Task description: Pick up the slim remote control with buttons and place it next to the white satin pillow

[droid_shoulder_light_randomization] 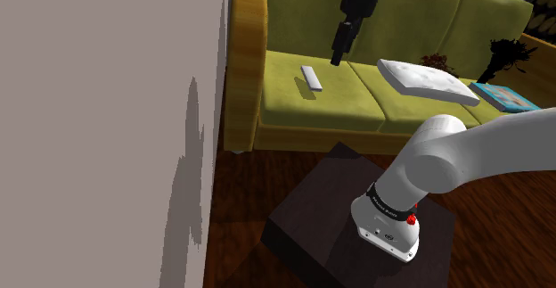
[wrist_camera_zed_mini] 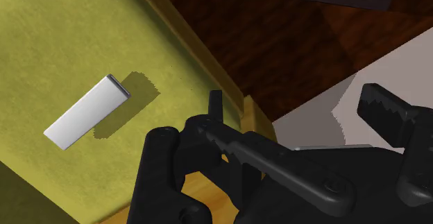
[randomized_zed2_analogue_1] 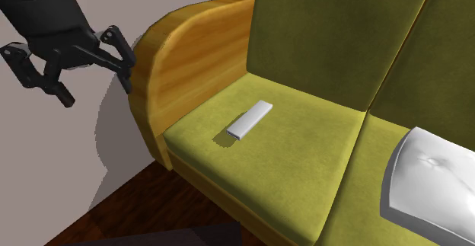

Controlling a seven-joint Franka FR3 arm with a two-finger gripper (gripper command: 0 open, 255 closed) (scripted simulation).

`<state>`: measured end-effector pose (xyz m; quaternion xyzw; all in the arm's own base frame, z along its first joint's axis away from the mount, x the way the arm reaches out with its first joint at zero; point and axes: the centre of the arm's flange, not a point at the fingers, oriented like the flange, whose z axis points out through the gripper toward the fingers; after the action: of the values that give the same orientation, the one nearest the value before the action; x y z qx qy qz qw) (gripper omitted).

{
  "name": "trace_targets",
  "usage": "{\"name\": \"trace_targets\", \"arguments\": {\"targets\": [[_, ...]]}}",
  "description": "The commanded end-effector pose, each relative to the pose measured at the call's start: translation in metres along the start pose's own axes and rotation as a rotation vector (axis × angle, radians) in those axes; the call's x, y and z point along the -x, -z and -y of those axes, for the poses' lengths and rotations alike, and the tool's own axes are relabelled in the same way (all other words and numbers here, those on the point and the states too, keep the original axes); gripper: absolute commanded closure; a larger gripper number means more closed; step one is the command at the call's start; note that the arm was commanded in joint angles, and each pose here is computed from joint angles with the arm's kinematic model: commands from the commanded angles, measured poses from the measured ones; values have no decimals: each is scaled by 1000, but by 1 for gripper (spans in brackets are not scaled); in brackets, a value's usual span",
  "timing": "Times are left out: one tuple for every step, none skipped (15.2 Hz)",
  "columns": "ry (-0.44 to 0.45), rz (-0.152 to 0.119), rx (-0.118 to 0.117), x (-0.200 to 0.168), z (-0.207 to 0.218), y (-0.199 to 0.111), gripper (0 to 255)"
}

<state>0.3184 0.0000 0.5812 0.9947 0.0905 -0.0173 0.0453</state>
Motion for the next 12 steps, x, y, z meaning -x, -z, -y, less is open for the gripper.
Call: {"name": "trace_targets", "arguments": {"targets": [[0,0,0,0,0,0,0],[-23,0,-2,-8,-8,-7,0],[-46,0,-4,-16,-17,-14,0],[-69,0,-7,-24,-25,-20,0],[-93,1,-9,-32,-34,-27,0],[-116,1,-11,-39,-43,-34,0],[-139,1,-13,-46,-52,-41,0],[-162,1,-15,-53,-61,-48,0],[-185,1,-17,-60,-70,-55,0],[-208,1,-20,-66,-80,-61,0],[-231,1,-22,-73,-89,-68,0],[-254,2,-24,-79,-99,-75,0]]}}
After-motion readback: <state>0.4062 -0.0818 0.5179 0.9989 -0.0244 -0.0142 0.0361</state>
